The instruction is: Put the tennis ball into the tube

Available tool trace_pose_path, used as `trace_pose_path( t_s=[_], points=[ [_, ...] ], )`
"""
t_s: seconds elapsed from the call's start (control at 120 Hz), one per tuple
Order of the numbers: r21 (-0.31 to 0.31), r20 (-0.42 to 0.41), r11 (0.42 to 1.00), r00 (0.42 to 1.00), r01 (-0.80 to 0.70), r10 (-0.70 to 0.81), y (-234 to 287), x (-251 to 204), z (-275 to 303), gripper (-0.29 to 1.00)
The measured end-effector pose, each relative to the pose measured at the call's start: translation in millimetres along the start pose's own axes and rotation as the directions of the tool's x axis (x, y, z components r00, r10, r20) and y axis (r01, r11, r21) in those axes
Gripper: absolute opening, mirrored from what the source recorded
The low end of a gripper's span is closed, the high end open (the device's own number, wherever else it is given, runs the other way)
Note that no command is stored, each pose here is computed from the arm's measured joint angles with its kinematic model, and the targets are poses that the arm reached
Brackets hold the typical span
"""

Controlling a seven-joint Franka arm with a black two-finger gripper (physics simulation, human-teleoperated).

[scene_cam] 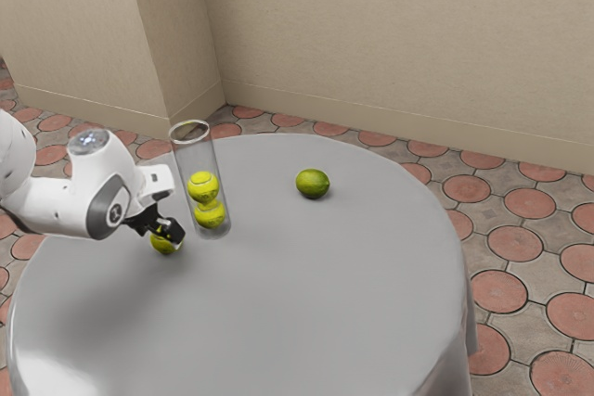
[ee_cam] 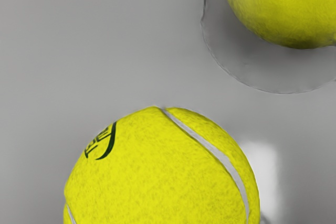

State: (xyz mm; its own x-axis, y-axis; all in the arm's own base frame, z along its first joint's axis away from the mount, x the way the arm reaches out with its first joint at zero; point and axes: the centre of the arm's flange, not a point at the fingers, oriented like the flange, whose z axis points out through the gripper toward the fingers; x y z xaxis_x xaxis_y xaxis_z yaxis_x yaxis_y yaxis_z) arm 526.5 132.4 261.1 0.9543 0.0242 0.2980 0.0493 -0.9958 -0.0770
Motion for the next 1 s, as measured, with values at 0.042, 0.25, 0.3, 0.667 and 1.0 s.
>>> trace_pose_path(
  t_s=[0.042,0.25,0.3,0.667,1.0],
  points=[
    [0.001,-0.002,1.0,1.0,-0.001,0.001,0,1,3,0.7],
    [0.006,-0.016,1.0,1.0,-0.007,0.007,0,5,11,0.62],
    [0.007,-0.019,1.0,1.0,-0.008,0.008,-1,6,12,0.59],
    [0.011,-0.041,1.0,0.999,-0.014,0.015,-1,12,4,0.46],
    [0.001,-0.093,1.0,0.996,-0.011,0.011,0,14,-76,0.39]
  ],
)
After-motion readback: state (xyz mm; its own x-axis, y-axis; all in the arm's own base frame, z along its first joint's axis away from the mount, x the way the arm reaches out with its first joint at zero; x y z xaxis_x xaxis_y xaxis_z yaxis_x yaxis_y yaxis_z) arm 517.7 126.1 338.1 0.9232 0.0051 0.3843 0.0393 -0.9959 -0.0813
